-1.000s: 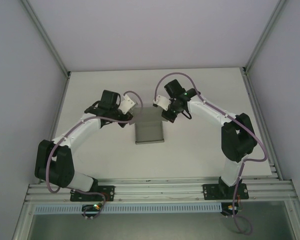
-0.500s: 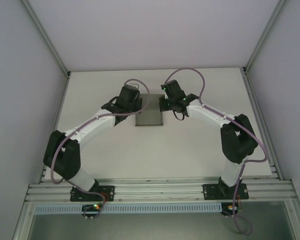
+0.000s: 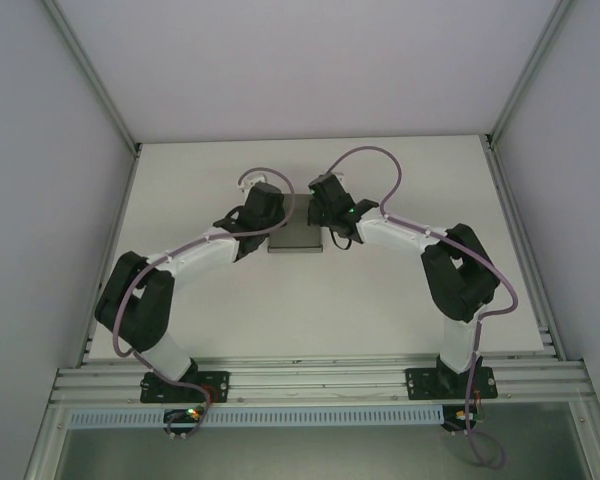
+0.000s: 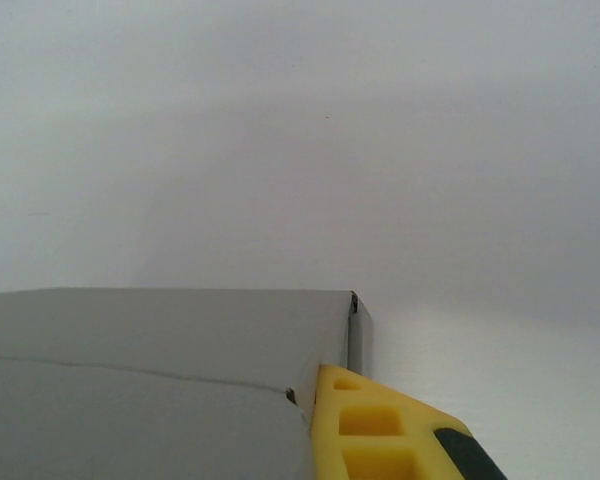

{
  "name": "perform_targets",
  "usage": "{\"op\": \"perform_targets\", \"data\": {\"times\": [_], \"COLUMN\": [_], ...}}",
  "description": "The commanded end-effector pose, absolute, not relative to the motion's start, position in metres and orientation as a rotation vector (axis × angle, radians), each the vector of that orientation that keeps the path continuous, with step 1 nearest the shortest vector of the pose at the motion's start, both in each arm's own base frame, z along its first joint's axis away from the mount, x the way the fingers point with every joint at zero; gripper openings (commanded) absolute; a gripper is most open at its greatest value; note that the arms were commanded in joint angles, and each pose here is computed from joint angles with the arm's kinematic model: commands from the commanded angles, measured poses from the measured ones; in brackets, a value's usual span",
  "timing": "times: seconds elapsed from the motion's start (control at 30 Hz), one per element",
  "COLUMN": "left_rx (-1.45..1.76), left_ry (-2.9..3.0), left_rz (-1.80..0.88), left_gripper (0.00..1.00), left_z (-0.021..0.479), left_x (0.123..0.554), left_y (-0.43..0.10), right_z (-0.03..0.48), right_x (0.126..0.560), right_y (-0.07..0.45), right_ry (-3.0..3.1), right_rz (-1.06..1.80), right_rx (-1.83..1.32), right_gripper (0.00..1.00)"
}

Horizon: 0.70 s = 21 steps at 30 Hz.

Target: Assemble paper box

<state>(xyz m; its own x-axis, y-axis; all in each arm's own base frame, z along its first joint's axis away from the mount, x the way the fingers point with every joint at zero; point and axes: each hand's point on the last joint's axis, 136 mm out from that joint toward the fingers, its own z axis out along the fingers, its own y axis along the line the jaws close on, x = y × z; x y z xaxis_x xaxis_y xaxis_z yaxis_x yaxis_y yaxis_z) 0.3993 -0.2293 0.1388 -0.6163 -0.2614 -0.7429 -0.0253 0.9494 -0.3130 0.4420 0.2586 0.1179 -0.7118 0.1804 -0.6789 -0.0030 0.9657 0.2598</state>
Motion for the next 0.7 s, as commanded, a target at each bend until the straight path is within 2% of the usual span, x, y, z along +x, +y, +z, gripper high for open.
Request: {"op": "perform_targets", "data": {"times": [0.0,0.2,0.3,0.57,0.67], "left_rx": [-0.224,-0.182,-0.117,0.020,0.044], "left_ry": [2.318,2.364,2.353,2.271,2.250], "left_rz": [-0.389,-0.369,-0.369,-0.396,-0.424], "left_gripper": [0.00,0.00,0.04,0.38,0.62], "left_z": [0.100,0.079,0.081,0.116,0.134], "left_x": [0.382,0.359,0.346,0.322,0.316], "left_y": [-0.236,-0.229,-0.230,-0.233,-0.232], "right_z": [0.143,0.132,0.130,0.109,0.100], "right_x": [0.452,0.428,0.417,0.387,0.378], "right_y": [0.277,0.271,0.263,0.249,0.248], "right_ry": [2.228,2.190,2.160,2.094,2.084], "right_rz": [0.446,0.282,0.225,0.138,0.096], "right_rx": [0.226,0.131,0.074,-0.082,-0.126], "right_gripper": [0.00,0.00,0.00,0.00,0.00]}}
